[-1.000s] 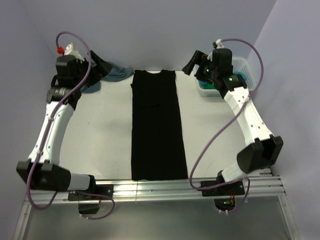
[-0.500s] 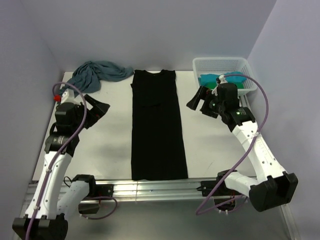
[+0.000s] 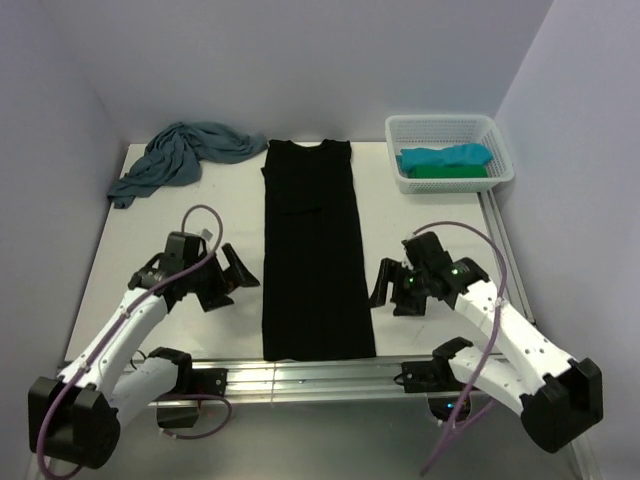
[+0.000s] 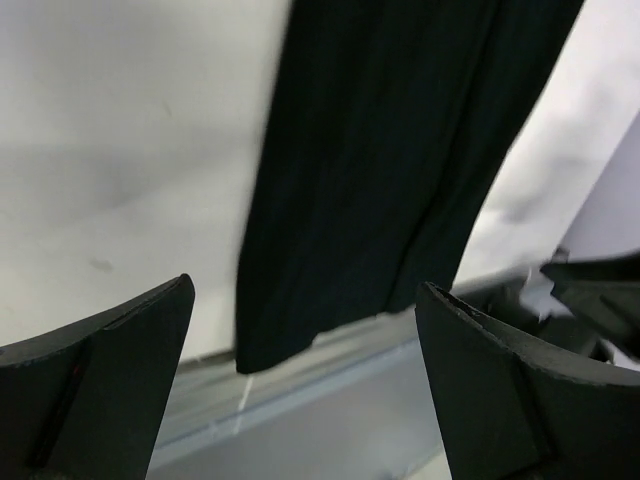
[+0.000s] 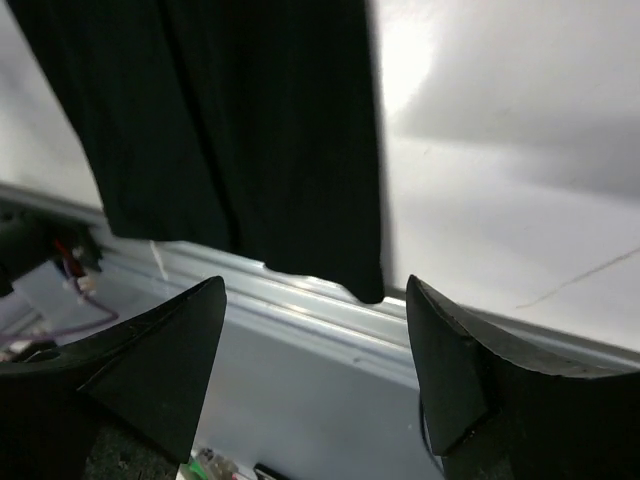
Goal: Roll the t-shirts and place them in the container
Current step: Roll the tshirt
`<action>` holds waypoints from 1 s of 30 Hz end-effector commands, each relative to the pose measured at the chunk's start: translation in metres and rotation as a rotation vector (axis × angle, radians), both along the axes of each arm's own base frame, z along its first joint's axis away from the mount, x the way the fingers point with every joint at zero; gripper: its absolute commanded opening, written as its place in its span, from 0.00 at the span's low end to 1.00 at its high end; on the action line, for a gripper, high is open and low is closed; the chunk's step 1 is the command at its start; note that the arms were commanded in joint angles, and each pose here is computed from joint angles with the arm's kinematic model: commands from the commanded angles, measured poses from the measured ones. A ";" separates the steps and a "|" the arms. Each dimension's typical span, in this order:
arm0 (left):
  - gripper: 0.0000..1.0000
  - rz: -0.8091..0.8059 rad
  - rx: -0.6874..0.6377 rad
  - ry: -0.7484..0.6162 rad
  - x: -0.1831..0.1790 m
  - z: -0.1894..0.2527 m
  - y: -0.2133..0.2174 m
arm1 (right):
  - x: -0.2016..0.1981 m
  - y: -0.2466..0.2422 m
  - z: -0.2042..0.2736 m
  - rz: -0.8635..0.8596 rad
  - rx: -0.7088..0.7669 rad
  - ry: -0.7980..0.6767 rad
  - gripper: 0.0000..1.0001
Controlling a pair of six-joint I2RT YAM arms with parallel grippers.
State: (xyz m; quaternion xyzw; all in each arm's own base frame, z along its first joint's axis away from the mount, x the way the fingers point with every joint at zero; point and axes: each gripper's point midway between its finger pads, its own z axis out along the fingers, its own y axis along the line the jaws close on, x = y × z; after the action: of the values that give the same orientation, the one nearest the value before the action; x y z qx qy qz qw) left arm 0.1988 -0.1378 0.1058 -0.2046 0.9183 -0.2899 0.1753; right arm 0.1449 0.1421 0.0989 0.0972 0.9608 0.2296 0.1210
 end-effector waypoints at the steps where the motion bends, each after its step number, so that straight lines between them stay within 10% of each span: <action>1: 0.99 -0.064 -0.086 0.017 -0.032 0.004 -0.023 | -0.019 0.010 0.004 -0.036 0.049 0.006 0.79; 10: 0.89 -0.142 -0.090 0.089 -0.092 -0.035 -0.041 | -0.067 0.030 -0.043 -0.115 0.187 0.063 0.67; 30: 0.58 -0.152 0.003 0.165 -0.108 -0.079 -0.055 | -0.065 0.036 -0.072 -0.077 -0.054 0.091 0.49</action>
State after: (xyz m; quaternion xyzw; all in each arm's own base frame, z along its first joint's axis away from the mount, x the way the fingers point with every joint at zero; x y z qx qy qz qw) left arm 0.0832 -0.1855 0.0255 -0.1562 0.9472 -0.2726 0.0642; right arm 0.0652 0.1679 0.0151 0.1379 0.9723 0.1786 0.0606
